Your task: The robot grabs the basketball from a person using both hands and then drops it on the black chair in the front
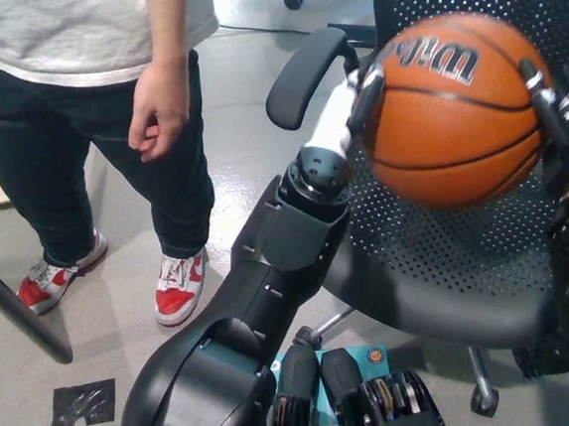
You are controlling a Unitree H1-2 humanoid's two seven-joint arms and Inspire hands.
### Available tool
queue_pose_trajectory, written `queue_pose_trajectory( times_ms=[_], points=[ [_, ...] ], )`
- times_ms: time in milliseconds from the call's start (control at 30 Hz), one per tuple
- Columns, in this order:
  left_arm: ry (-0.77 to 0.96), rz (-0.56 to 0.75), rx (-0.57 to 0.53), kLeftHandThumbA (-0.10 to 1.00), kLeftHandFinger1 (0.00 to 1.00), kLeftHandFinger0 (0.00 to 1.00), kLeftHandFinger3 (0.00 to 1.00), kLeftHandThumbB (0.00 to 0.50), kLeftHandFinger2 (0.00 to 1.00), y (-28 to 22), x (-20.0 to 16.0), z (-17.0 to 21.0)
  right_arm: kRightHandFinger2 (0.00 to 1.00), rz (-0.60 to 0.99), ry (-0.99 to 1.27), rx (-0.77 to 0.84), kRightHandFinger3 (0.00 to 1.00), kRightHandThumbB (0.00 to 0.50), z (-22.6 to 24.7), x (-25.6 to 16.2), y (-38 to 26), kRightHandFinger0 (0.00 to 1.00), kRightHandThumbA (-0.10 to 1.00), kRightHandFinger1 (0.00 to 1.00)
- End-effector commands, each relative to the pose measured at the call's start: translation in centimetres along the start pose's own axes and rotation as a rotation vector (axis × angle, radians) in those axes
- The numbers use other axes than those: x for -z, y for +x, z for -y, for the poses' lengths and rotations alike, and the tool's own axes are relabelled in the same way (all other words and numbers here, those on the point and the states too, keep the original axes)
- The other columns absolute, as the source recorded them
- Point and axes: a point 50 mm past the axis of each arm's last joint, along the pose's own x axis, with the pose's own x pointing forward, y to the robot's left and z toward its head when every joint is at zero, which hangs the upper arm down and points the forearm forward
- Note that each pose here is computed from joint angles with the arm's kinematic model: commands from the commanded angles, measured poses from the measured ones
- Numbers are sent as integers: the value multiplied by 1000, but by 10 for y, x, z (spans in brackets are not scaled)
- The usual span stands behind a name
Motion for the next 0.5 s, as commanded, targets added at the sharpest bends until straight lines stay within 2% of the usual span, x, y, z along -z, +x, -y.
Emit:
queue_pose_trajectory(
  times_ms=[0,100,167,267,333,433,467],
  points=[
    [-5,222,189,1000,1000,1000,1000,126,1000,-13,-68,63,1000,107,109,-293,1000,175,-73,-24,12,1000,1000,1000],
    [-5,223,189,1000,1000,1000,1000,127,1000,-13,-68,63,1000,110,109,-295,1000,176,-73,-23,13,1000,1000,1000],
    [0,197,201,1000,1000,1000,1000,124,1000,-12,-56,66,1000,50,102,-271,1000,208,-67,-10,17,1000,1000,1000],
    [7,192,202,1000,1000,1000,1000,122,1000,-12,-52,67,1000,39,111,-262,1000,196,-64,-6,20,1000,1000,1000],
    [18,186,202,1000,1000,1000,1000,131,1000,-11,-50,66,1000,26,134,-272,1000,231,-62,-2,22,1000,1000,1000],
    [33,190,203,1000,1000,1000,1000,120,1000,-10,-49,65,1000,35,132,-269,1000,224,-61,-1,24,1000,1000,1000],
    [47,189,206,1000,1000,1000,1000,134,1000,-10,-50,64,1000,38,121,-281,1000,223,-61,-3,27,1000,1000,1000]
  ],
)
